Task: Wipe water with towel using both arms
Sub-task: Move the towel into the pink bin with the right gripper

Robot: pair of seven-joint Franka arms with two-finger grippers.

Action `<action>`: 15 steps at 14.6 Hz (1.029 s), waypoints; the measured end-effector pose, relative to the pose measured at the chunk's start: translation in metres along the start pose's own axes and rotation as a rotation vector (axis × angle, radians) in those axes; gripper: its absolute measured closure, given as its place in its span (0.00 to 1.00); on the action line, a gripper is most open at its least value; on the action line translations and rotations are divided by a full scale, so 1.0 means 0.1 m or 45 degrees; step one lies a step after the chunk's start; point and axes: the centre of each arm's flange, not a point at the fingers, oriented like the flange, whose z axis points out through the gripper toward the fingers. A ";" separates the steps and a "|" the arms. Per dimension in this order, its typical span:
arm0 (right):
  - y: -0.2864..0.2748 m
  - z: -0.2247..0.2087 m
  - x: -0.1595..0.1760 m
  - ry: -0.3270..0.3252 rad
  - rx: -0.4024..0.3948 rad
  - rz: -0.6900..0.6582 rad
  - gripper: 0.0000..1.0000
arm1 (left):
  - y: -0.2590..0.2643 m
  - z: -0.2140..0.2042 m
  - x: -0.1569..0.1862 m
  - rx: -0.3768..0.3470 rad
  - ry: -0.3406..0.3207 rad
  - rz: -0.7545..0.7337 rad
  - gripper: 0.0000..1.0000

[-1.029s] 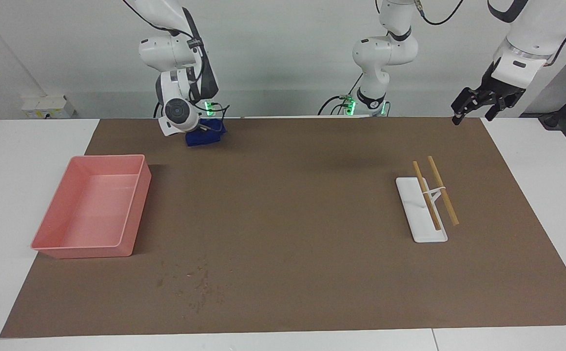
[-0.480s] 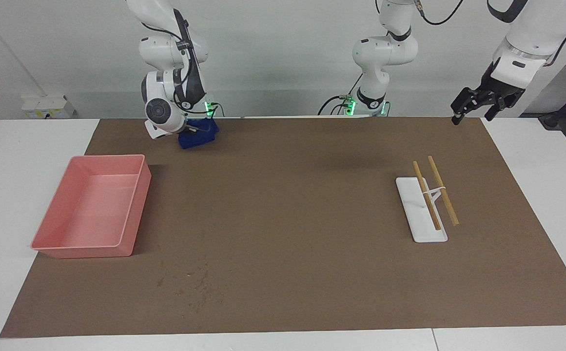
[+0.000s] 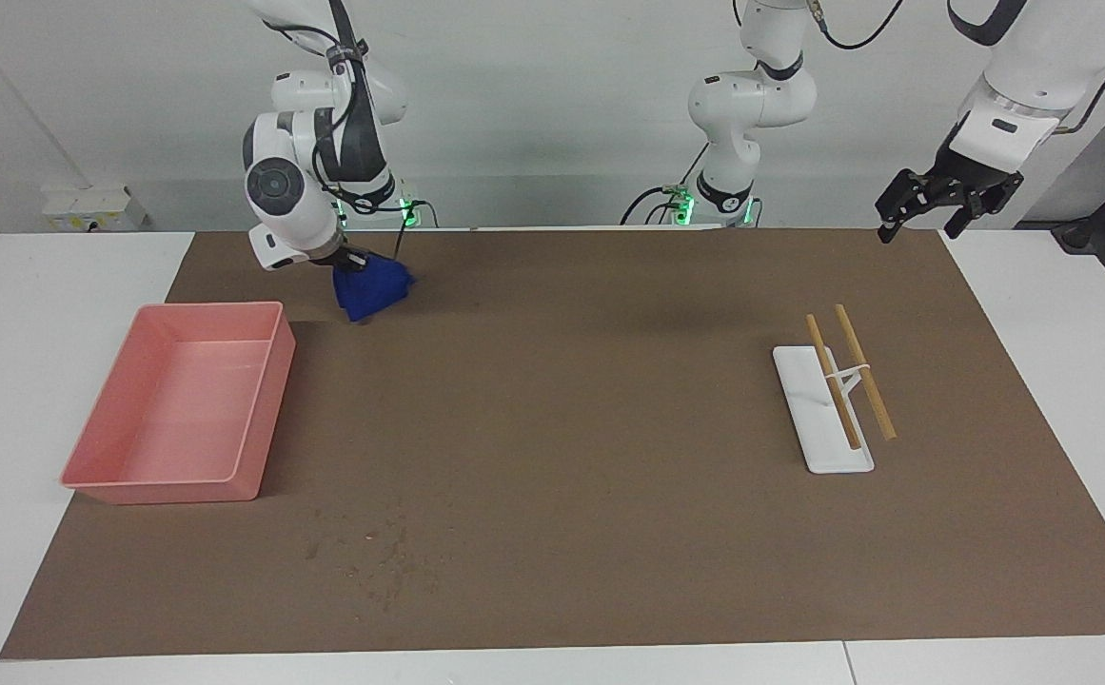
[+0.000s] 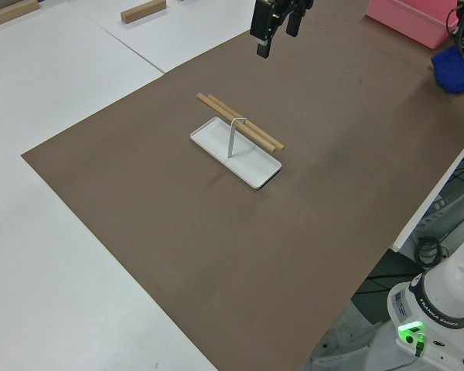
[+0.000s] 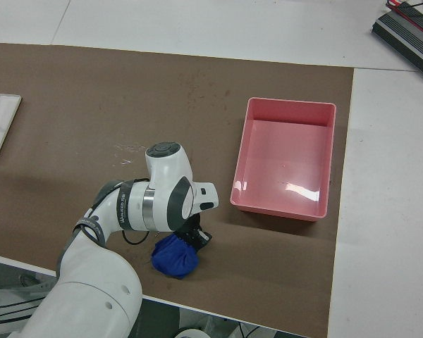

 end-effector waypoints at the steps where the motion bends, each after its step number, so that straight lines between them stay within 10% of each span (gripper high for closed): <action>1: 0.05 -0.31 0.02 0.032 0.021 0.015 0.91 | 0.01 0.00 0.00 0.000 0.000 0.010 0.00; 8: 0.58 -1.60 0.21 0.248 0.161 0.108 0.91 | 0.06 0.00 0.00 0.000 -0.003 0.026 0.00; 15: 1.08 -1.40 1.22 0.481 0.245 0.079 0.91 | 0.06 0.02 0.00 -0.001 -0.007 0.027 0.00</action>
